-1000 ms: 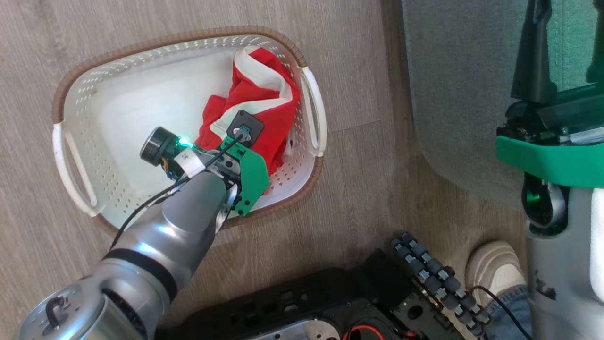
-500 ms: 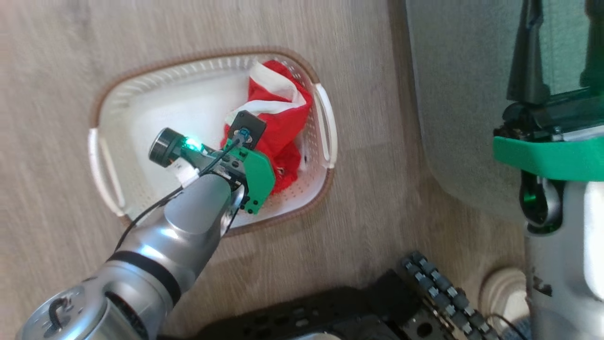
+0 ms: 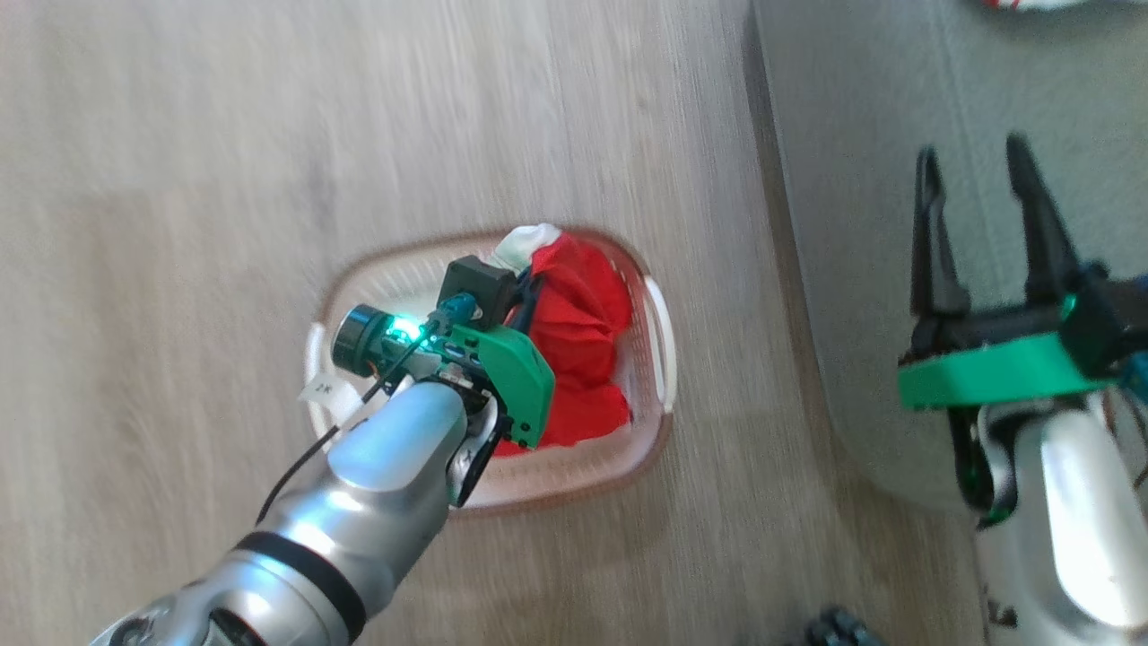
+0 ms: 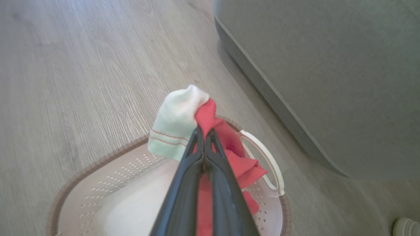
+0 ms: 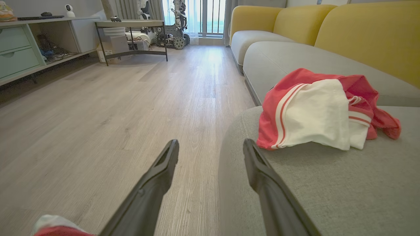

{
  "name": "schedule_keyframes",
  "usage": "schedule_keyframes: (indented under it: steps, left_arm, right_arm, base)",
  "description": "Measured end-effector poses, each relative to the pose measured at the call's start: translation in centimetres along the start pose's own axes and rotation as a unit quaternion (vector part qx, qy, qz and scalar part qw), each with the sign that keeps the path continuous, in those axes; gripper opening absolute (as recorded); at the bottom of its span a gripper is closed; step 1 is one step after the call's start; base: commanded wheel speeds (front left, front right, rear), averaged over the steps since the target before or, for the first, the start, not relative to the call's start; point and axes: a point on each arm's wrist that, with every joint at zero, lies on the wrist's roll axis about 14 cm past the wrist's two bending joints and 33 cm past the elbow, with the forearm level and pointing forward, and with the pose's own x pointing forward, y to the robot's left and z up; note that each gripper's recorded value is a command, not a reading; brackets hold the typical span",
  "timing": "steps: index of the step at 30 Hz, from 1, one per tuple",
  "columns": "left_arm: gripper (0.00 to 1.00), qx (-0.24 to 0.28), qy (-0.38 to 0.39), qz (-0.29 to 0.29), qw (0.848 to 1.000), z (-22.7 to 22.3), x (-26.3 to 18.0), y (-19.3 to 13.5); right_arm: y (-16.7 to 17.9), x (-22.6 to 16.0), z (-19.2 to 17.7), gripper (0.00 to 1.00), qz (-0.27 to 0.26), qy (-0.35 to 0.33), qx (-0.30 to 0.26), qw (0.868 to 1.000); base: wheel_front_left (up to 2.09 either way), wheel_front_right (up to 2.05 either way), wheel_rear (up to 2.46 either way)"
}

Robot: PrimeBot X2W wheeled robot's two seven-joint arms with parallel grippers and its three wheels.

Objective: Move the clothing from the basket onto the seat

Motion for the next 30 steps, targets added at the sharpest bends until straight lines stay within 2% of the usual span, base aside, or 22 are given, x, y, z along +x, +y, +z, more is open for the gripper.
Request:
schedule_keyframes:
  steps: [4,5,8,11,17,25,30]
  left_arm:
    - [0.0,0.007,-0.06,0.016,0.998,4.5,-2.5,-0.3]
    - [0.0,0.007,-0.06,0.016,0.998,4.5,-2.5,-0.3]
    - [0.0,0.021,-0.12,0.024,0.992,8.8,-4.8,-0.8]
    - [0.0,0.04,-0.173,0.033,0.984,12.2,-7.4,-1.1]
    - [0.0,0.075,-0.239,0.057,0.967,15.9,-12.7,-1.2]
    - [0.0,0.12,-0.312,0.061,0.94,21.3,-17.6,-3.1]
    - [0.0,0.151,-0.355,0.056,0.921,25.3,-19.8,-4.6]
  right_arm:
    - [0.3,-2.2,1.0,1.0,0.001,0.0,0.007,1.0]
    - [0.3,-2.2,1.0,1.0,0.001,0.0,0.007,1.0]
    - [0.5,-4.1,1.4,1.0,0.002,0.003,0.011,1.0]
    - [0.7,-5.9,1.9,1.0,0.002,0.002,0.016,1.0]
    - [2.2,-8.5,3.5,1.0,0.024,-0.016,0.024,0.999]
    - [5.3,-9.9,6.3,1.0,0.07,-0.056,0.034,0.995]
    - [7.3,-10.4,6.6,1.0,0.099,-0.059,0.041,0.992]
  base:
    - [0.0,0.0,0.0]
    - [0.0,0.0,0.0]
    - [0.0,0.0,0.0]
    - [0.0,0.0,0.0]
    - [0.0,0.0,0.0]
    - [0.0,0.0,0.0]
    - [0.0,0.0,0.0]
